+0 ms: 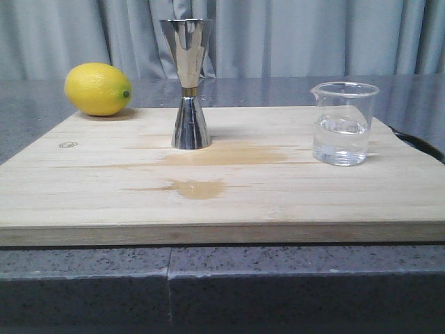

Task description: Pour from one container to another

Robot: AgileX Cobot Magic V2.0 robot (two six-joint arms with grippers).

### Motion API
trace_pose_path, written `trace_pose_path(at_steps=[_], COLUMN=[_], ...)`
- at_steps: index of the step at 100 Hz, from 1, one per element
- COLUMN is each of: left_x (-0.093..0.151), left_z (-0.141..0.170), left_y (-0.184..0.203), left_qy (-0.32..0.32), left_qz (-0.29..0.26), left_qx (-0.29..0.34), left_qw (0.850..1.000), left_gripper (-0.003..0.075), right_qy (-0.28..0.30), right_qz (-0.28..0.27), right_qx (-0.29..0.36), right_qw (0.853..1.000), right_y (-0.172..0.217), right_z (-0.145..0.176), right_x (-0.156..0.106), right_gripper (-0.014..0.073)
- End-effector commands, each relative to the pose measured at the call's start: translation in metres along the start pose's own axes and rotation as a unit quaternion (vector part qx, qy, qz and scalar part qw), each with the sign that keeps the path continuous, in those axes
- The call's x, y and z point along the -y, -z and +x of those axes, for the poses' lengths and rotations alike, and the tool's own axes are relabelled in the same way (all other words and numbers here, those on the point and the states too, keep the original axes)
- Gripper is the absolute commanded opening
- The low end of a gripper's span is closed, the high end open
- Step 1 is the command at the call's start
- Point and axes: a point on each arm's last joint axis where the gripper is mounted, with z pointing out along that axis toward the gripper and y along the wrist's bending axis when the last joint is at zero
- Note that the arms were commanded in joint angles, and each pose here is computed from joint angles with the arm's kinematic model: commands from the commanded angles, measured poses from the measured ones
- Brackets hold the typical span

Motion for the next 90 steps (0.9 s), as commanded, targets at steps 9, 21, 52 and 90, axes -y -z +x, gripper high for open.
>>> trace_pose_path(at_steps=[9,21,52,90], left_x=[0.0006,0.0006,0.0006,0.0006], left_z=[-0.0065,-0.0065,-0.0065,-0.0065], left_y=[0.0022,0.0022,0.0022,0.0022], left_qy=[0.006,0.006,0.006,-0.008], left_qz=[0.006,0.006,0.006,0.006], left_qx=[0.05,0.05,0.05,0.05], left_qw=[0.999,0.999,0.999,0.999], left_gripper=[-0.0019,-0.0019,-0.0019,-0.0019], right_qy=[0.007,0.007,0.01,0.01], right_qz=[0.003,0.003,0.004,0.004], right_qx=[0.042,0.042,0.042,0.042], right_qw=[0.999,0.999,0.999,0.999], right_y=[0.0012,0.0012,0.0012,0.0012], right_z=[-0.0033,-0.0033,-0.0033,-0.0033], right_x=[0.0002,0.0002,0.0003,0.0003], right_gripper=[-0.0071,-0.0071,-0.0071,-0.0071])
